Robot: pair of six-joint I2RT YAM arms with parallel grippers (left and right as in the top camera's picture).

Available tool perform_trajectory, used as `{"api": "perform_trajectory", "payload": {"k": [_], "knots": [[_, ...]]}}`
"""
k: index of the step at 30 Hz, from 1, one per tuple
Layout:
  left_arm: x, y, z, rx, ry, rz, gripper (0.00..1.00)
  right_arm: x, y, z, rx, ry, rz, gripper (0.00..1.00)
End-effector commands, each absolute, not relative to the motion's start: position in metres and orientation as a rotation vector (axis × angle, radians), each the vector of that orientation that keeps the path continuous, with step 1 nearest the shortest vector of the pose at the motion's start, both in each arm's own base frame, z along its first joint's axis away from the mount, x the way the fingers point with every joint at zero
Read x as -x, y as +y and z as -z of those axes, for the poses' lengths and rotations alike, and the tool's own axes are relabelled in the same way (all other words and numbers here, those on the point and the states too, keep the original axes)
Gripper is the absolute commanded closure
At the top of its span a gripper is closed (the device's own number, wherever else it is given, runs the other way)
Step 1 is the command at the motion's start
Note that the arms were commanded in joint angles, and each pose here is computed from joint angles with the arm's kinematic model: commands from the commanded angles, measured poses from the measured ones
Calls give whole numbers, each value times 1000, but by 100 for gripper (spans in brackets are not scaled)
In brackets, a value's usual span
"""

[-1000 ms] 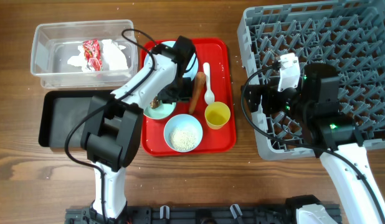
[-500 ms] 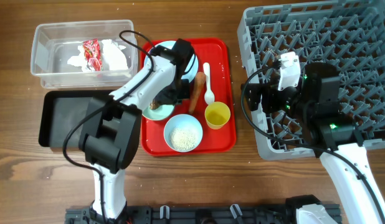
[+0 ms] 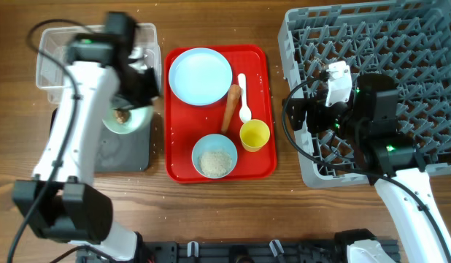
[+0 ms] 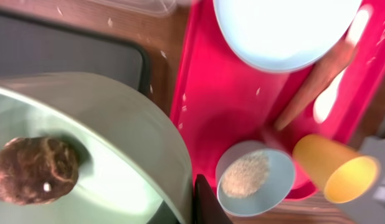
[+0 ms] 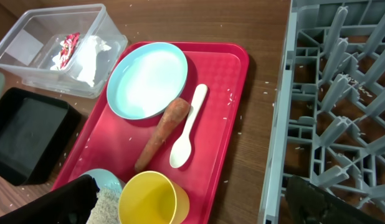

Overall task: Sort waste into correct bins and load items into the dishwasher rack
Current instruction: 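Tip the green bowl over the black tray to dump the food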

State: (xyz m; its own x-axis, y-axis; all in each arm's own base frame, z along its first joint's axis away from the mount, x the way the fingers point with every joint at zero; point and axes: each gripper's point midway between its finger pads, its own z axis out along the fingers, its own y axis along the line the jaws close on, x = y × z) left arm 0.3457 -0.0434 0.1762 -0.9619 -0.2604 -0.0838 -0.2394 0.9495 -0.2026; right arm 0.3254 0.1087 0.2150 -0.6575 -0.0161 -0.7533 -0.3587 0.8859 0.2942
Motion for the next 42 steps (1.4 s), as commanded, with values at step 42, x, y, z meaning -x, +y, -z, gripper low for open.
{"api": "perform_trajectory", "payload": {"k": [42], "knots": [[-312,92,-162,809,1896,1616,96,-328,112,-223,239,2226,-582,0]]}}
